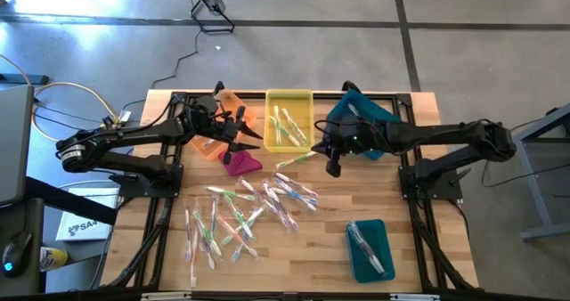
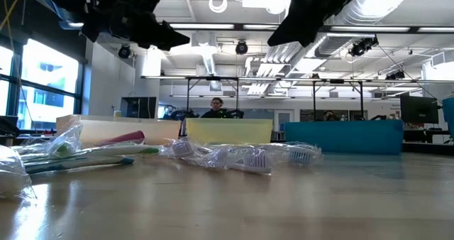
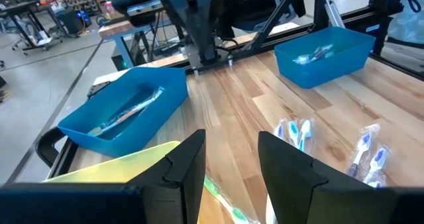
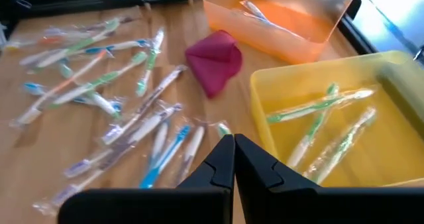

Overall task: Pick & Place Toothbrushes
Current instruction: Put the purple toothbrush into the bottom blue bin

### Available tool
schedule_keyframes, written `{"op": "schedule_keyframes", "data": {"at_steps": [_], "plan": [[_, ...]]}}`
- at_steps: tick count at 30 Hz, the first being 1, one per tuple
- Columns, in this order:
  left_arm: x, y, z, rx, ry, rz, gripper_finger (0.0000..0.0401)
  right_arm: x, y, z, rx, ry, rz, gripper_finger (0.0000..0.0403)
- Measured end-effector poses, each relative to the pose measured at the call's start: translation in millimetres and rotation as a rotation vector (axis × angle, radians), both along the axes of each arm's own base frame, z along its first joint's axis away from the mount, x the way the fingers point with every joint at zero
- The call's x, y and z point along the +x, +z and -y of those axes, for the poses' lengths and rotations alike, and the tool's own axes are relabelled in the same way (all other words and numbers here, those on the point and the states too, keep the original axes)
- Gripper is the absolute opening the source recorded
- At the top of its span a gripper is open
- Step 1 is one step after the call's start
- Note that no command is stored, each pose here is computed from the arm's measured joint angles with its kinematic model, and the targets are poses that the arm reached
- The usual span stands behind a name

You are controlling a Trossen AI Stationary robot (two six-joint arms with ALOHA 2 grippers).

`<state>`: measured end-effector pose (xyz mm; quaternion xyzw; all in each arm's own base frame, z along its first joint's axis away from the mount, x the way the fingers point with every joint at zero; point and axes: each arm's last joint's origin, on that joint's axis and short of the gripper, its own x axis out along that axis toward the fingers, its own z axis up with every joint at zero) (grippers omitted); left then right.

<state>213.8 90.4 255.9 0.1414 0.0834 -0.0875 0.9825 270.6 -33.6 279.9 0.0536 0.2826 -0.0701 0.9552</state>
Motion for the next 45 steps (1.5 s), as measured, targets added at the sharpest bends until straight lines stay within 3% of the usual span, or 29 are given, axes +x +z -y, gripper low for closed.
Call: {"op": "schedule_keyframes", "data": {"at_steps": [17,24,37,45], "plan": [[-1.1,-4.9,0.5,-0.012,-0.003,-0.047,0.0134,2.6,1.3,-29.3,0.061,-0.137,0.037,0.0003],[-1.1,-5.0,0.6,-0.011,-0.003,-0.048,0.0134,7.9,2.5,-39.9,0.102,-0.123,0.085,0.0003],[-1.4,-6.1,0.7,-0.015,0.0,-0.059,0.0134,40.7,-44.1,-57.1,0.079,-0.09,-0.044,0.0002],[-1.4,-6.2,0.7,-0.016,-0.001,-0.06,0.0134,67.4,-41.8,-74.0,0.042,-0.04,-0.13,0.0002]]}}
